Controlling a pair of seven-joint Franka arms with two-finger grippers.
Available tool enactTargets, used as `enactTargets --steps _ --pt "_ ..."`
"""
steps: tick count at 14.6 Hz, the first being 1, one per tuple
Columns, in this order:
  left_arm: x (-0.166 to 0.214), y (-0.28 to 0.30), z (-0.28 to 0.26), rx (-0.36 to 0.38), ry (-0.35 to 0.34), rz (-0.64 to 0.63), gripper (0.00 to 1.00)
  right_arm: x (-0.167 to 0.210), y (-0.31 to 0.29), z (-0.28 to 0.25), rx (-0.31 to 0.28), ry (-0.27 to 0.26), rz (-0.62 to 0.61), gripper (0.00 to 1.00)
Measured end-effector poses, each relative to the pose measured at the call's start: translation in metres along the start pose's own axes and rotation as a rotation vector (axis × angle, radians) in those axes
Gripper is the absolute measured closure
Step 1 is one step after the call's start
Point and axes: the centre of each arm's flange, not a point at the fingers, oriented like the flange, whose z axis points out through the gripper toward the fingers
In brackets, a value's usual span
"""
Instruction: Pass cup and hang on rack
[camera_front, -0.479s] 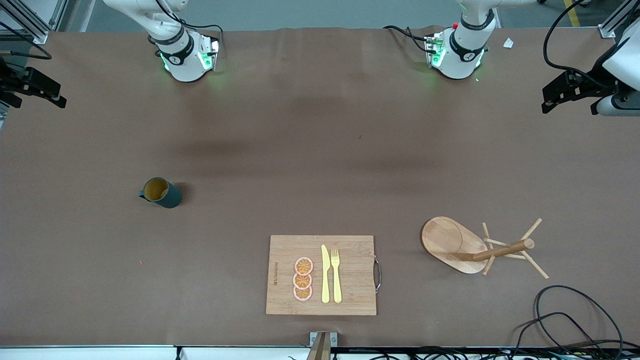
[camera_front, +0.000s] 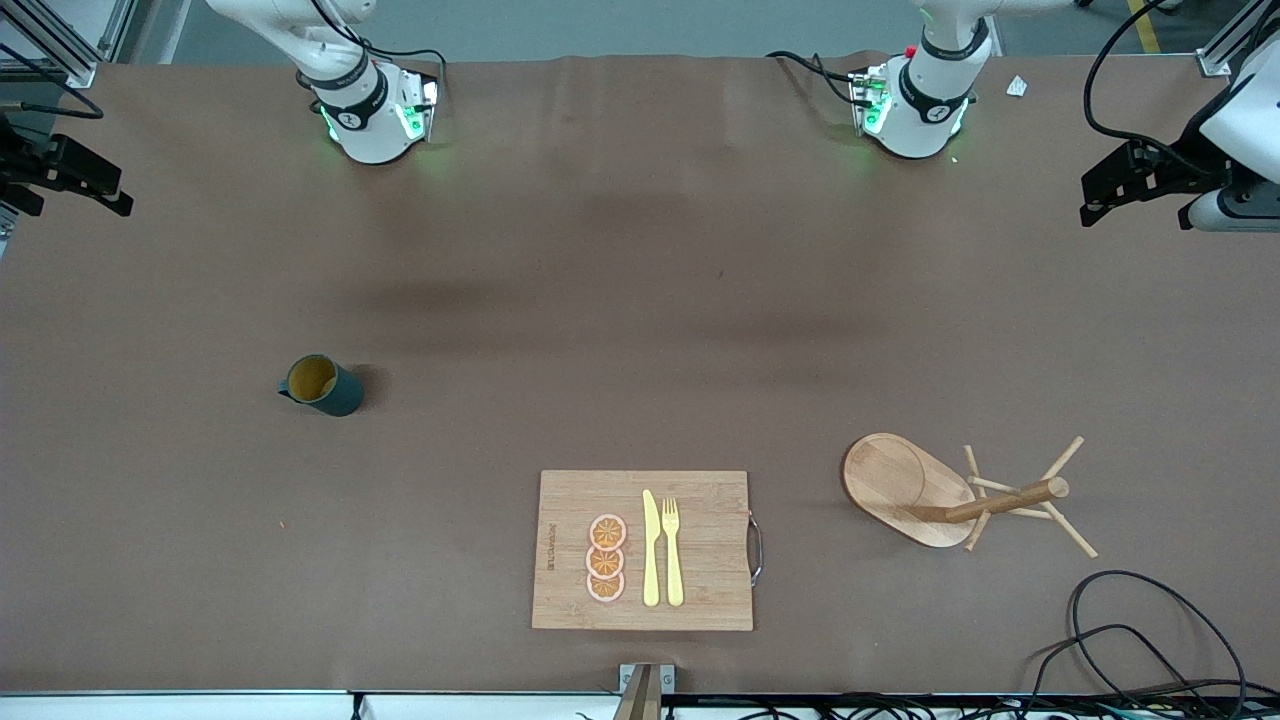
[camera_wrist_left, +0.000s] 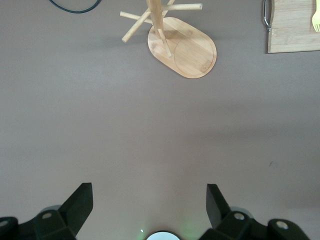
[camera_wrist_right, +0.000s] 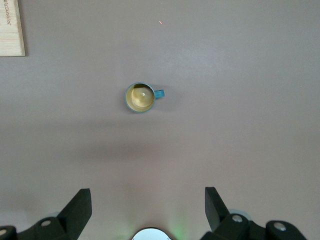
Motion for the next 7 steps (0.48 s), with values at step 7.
enactTargets --steps 7 --pt "0.001 0.0 0.001 -0.024 -0.003 -0.01 0.0 0.015 0.002 0.027 -0.001 0.023 0.003 0.0"
